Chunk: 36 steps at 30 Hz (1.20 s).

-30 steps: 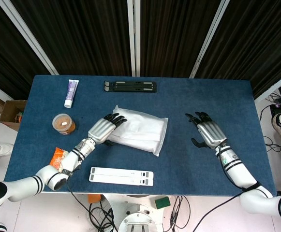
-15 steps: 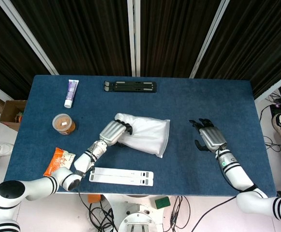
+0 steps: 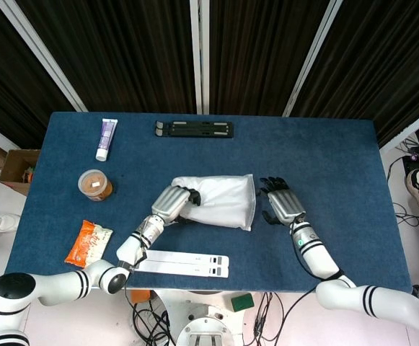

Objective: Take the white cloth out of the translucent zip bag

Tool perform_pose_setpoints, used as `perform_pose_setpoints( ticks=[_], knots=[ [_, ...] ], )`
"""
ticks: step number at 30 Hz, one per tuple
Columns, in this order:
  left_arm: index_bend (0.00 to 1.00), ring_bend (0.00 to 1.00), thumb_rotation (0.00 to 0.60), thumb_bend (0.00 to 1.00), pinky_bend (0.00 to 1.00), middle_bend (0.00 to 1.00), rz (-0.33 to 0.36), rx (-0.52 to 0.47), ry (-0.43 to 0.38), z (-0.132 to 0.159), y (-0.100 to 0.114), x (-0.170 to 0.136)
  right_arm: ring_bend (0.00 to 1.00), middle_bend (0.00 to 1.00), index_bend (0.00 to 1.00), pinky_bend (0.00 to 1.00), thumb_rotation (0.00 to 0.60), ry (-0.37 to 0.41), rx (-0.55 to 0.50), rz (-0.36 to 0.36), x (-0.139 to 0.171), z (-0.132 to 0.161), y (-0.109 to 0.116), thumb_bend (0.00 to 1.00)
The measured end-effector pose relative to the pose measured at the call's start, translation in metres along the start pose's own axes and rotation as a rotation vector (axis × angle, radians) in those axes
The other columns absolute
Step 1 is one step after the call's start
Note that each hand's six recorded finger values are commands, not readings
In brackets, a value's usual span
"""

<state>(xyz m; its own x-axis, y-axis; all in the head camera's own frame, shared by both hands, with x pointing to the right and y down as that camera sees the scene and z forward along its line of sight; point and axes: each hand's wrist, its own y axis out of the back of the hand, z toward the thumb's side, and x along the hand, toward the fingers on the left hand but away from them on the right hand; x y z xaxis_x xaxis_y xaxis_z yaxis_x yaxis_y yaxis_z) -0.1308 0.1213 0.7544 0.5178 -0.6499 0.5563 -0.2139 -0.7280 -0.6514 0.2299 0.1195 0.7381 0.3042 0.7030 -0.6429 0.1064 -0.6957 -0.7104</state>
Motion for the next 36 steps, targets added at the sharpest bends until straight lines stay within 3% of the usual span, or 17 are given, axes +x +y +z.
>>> perform_pose_setpoints(
  ticks=[10,15,20,25,30,36],
  knots=[
    [0.47,0.44,0.600,0.23,0.46,0.44,-0.011,-0.060,0.025,-0.002,-0.001,-0.003,0.00,0.09,0.33,0.00,0.600,0.064,-0.085,-0.067,-0.021,0.034,-0.020,0.33],
    [0.47,0.44,0.600,0.23,0.46,0.44,-0.016,-0.073,0.031,-0.003,-0.001,-0.003,0.00,0.12,0.38,0.00,0.600,0.088,-0.134,-0.080,-0.023,0.045,-0.031,0.32],
    [0.47,0.44,0.600,0.23,0.46,0.44,-0.021,-0.098,0.036,-0.002,-0.002,-0.003,0.00,0.17,0.51,0.00,0.600,0.092,-0.130,-0.106,-0.027,0.052,-0.038,0.32],
    [0.43,0.43,0.600,0.22,0.46,0.42,-0.020,-0.105,0.033,-0.002,0.000,-0.005,0.00,0.26,0.75,0.00,0.600,0.076,-0.108,-0.164,-0.032,0.053,-0.042,0.38],
    [0.25,0.25,0.600,0.15,0.36,0.26,0.000,-0.103,0.021,-0.004,0.009,-0.015,0.00,0.28,0.80,0.00,0.600,0.058,-0.084,-0.218,-0.035,0.045,-0.037,0.42],
    [0.23,0.18,0.600,0.14,0.30,0.21,0.098,-0.016,-0.001,-0.014,0.032,-0.035,0.00,0.28,0.80,0.00,0.600,0.041,-0.116,-0.227,-0.038,0.033,-0.034,0.43]
  ],
)
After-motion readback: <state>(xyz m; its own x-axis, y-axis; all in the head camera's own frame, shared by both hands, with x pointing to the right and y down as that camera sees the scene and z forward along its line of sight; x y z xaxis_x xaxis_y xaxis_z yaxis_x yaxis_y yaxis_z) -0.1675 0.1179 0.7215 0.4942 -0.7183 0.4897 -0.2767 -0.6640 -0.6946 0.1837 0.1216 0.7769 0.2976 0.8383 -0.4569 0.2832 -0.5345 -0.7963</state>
